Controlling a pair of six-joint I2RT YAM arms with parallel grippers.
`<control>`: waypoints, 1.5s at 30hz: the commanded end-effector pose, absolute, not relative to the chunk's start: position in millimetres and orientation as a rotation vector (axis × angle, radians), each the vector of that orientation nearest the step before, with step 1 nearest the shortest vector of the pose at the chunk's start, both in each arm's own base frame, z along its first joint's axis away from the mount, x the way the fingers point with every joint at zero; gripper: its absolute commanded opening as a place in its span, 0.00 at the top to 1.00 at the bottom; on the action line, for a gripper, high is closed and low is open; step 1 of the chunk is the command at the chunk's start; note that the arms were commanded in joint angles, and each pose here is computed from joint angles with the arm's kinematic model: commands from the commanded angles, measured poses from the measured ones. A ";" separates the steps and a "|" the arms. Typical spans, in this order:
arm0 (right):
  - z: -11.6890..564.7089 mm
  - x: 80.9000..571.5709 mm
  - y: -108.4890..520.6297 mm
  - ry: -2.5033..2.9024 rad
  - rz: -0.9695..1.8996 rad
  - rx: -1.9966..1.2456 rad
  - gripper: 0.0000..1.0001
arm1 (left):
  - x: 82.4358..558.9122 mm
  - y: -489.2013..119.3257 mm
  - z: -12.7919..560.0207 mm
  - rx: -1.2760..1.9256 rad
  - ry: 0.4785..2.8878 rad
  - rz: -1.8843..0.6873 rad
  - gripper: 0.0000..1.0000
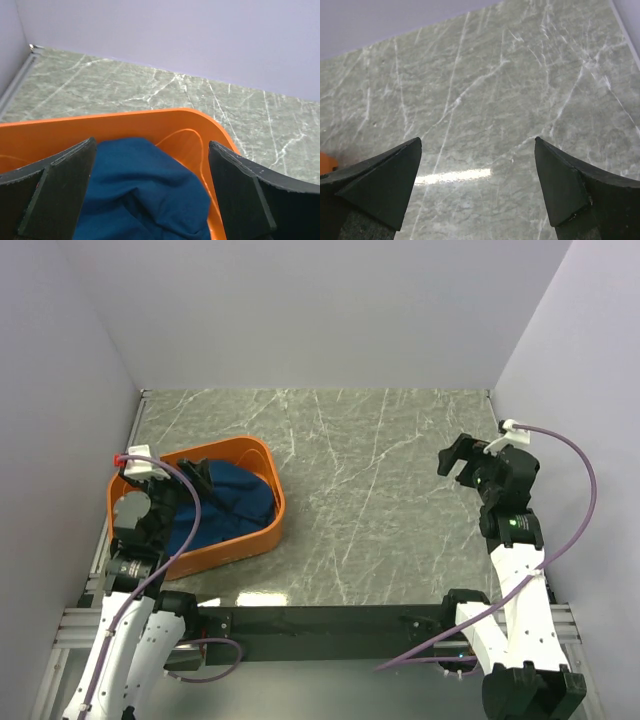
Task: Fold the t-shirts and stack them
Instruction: Grab the tshirt from the pile
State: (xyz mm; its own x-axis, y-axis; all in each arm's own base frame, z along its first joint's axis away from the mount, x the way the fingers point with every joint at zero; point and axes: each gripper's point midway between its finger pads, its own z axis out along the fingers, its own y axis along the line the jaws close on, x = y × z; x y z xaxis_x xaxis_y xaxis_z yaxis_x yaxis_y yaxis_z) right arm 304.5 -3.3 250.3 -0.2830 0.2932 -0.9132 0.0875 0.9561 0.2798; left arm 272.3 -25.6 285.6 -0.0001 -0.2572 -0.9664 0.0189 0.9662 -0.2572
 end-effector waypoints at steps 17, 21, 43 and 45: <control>221.7 248.8 107.2 1.677 0.641 -0.764 0.00 | 288.0 -27.2 221.5 -0.829 1.978 -0.321 0.02; 216.6 247.4 104.7 1.692 0.638 -0.755 0.00 | 297.2 -23.2 200.1 -0.981 1.982 -0.298 0.02; 220.5 247.4 92.2 1.684 0.653 -0.683 0.00 | 293.5 -99.1 430.8 -0.237 1.481 -0.796 1.00; 219.3 248.3 91.0 1.688 0.653 -0.676 0.00 | 288.8 -112.2 476.1 -0.166 1.398 -0.887 0.99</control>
